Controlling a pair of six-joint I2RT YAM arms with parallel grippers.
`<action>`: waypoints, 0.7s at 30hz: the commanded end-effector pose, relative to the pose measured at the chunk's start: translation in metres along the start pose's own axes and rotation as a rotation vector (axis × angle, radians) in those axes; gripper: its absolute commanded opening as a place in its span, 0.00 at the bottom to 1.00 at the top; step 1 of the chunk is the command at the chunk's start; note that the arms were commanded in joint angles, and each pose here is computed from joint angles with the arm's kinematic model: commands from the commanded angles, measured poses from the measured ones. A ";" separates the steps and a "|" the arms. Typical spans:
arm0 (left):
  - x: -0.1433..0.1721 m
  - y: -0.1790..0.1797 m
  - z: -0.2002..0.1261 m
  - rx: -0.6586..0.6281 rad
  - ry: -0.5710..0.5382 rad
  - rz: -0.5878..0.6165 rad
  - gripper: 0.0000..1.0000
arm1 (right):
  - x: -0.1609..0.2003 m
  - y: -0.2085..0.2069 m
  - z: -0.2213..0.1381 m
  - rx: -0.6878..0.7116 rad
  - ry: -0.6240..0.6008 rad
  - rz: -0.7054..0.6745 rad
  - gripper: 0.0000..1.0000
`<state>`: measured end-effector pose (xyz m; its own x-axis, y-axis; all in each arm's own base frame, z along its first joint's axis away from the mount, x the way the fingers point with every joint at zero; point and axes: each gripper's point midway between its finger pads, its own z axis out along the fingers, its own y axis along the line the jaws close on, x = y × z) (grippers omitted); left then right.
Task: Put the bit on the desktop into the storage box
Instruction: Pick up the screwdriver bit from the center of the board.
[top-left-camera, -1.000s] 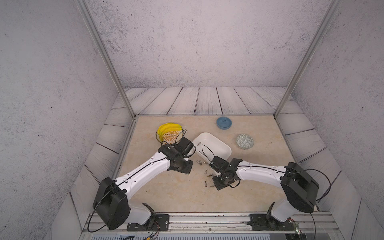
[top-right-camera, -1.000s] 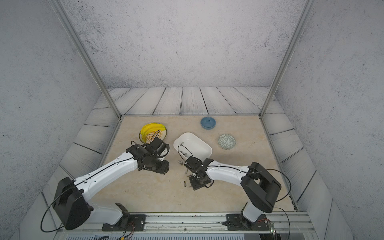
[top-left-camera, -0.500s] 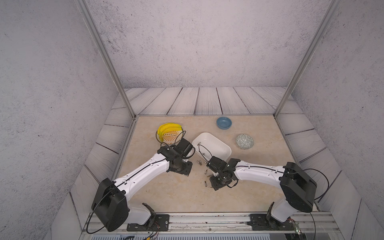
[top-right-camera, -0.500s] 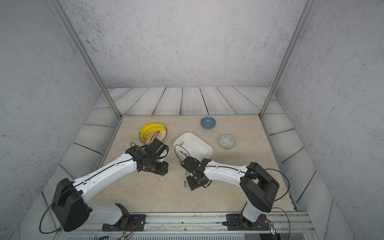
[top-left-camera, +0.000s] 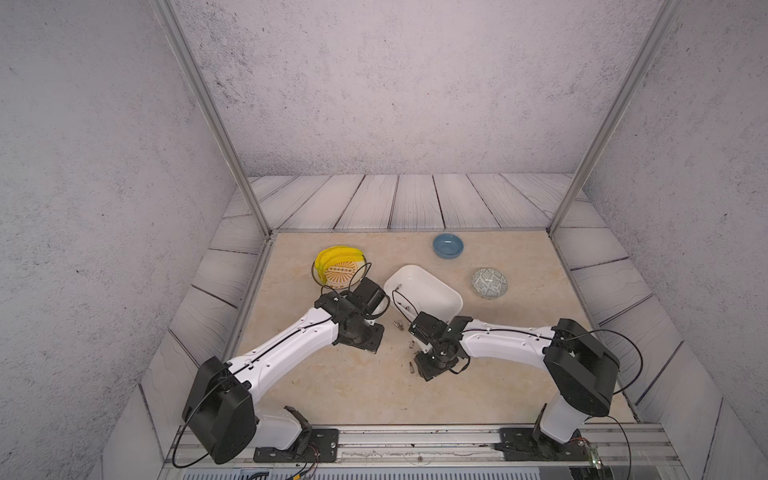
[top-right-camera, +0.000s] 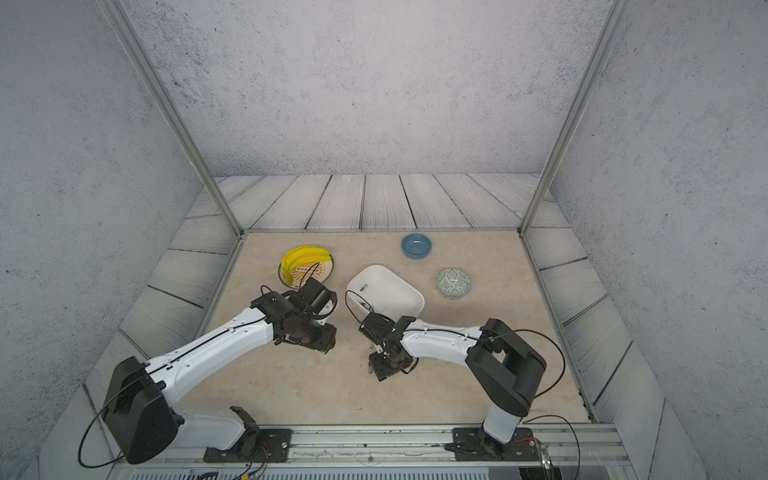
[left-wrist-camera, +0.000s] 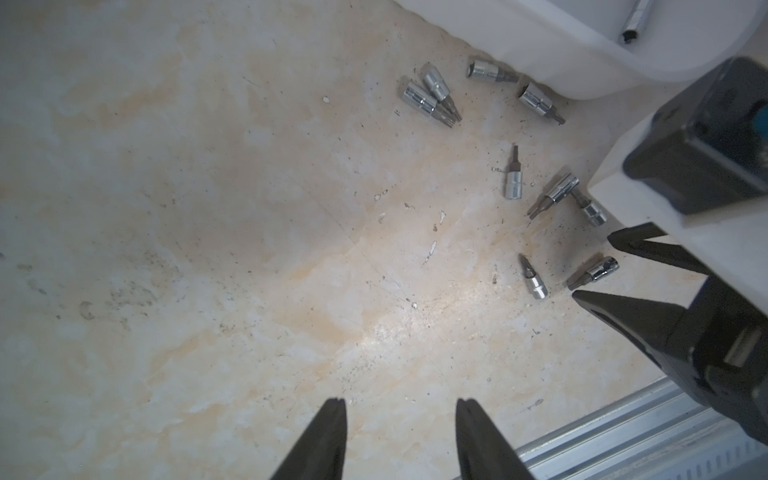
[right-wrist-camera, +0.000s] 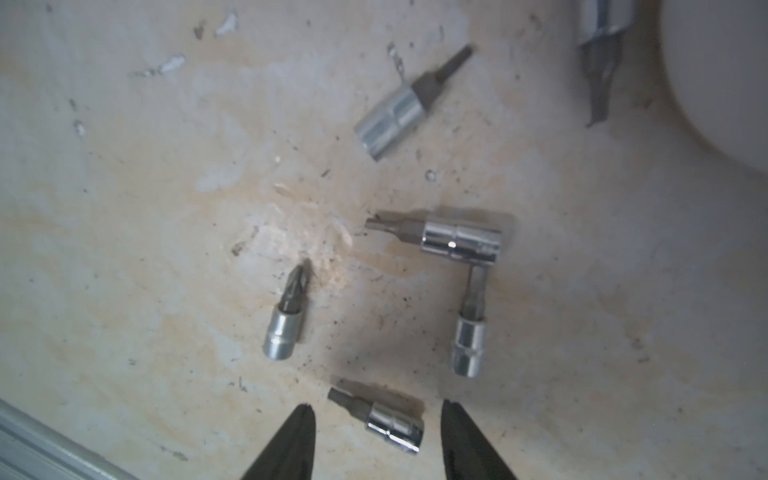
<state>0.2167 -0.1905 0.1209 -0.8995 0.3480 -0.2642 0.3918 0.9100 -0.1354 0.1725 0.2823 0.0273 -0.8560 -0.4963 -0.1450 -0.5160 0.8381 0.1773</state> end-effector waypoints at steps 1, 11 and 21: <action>0.006 0.005 -0.002 -0.014 0.003 -0.014 0.48 | -0.003 0.006 0.001 -0.016 -0.001 -0.023 0.54; 0.009 0.008 -0.002 -0.026 0.004 -0.015 0.48 | 0.006 0.009 0.007 -0.035 0.026 -0.029 0.53; 0.011 0.007 -0.002 -0.015 0.002 -0.016 0.48 | 0.027 0.003 0.008 0.060 0.077 -0.057 0.52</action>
<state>0.2124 -0.1860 0.1184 -0.9003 0.3481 -0.2612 0.3903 0.9114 -0.1304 0.1536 0.2878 0.0205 -0.8272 -0.5505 -0.1128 -0.5619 0.8087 0.1739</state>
